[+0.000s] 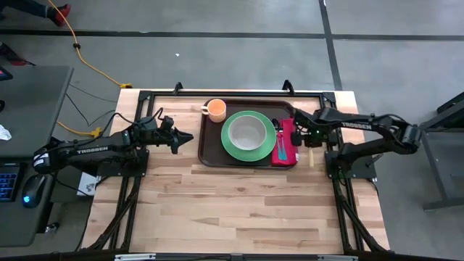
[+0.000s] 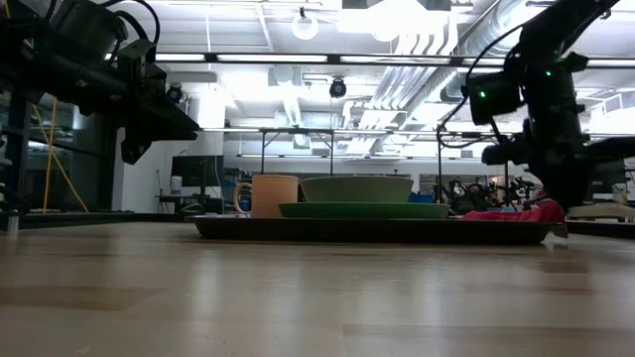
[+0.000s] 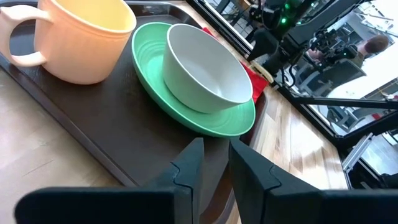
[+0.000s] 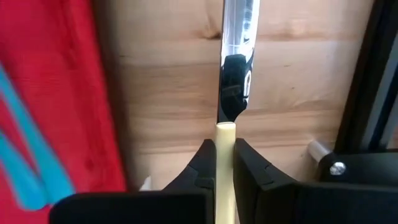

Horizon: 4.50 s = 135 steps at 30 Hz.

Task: Set up tray
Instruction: Put the yellow knife on top of the red table napkin to the right of the blue fork on the brown tray, then adjust the silverware on top of red table napkin on the brown tray

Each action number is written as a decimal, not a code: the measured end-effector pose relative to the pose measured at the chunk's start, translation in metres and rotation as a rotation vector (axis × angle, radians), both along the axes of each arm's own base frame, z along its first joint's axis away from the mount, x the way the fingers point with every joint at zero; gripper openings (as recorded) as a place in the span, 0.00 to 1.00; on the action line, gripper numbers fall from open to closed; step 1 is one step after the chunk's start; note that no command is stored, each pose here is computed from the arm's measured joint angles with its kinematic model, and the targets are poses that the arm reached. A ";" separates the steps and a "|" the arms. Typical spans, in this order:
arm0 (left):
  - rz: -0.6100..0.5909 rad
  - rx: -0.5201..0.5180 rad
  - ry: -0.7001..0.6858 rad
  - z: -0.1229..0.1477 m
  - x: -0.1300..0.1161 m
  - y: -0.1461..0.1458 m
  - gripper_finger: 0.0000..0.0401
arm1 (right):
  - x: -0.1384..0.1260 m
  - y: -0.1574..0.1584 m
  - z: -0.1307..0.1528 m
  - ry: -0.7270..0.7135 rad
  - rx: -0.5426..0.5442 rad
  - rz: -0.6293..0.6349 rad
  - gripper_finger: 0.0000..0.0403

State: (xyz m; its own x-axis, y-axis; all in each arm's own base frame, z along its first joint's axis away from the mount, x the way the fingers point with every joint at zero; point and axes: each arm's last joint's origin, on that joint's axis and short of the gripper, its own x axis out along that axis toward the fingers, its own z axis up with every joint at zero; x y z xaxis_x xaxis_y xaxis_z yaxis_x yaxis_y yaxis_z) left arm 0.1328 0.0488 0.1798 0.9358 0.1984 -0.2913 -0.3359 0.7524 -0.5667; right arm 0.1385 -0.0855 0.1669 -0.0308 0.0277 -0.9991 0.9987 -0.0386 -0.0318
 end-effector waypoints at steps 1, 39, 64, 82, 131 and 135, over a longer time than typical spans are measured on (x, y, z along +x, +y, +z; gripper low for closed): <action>0.000 0.000 0.000 0.000 0.000 0.000 0.26 | 0.001 -0.001 0.004 0.001 -0.002 0.000 0.02; 0.006 0.002 0.002 0.000 0.000 0.000 0.26 | 0.078 -0.011 0.041 -0.215 -0.152 0.038 0.04; -0.007 0.001 0.007 -0.001 0.000 0.000 0.26 | 0.093 -0.021 -0.006 -0.031 -0.087 0.066 0.05; -0.011 0.013 0.010 -0.001 0.000 0.000 0.26 | 0.092 -0.021 -0.006 -0.027 -0.081 0.059 0.05; -0.008 0.003 0.007 -0.001 0.000 0.000 0.26 | 0.092 -0.018 0.000 -0.086 0.000 0.180 0.33; -0.006 -0.005 0.005 -0.001 0.000 0.000 0.26 | 0.088 -0.017 0.014 -0.122 -0.066 0.180 0.32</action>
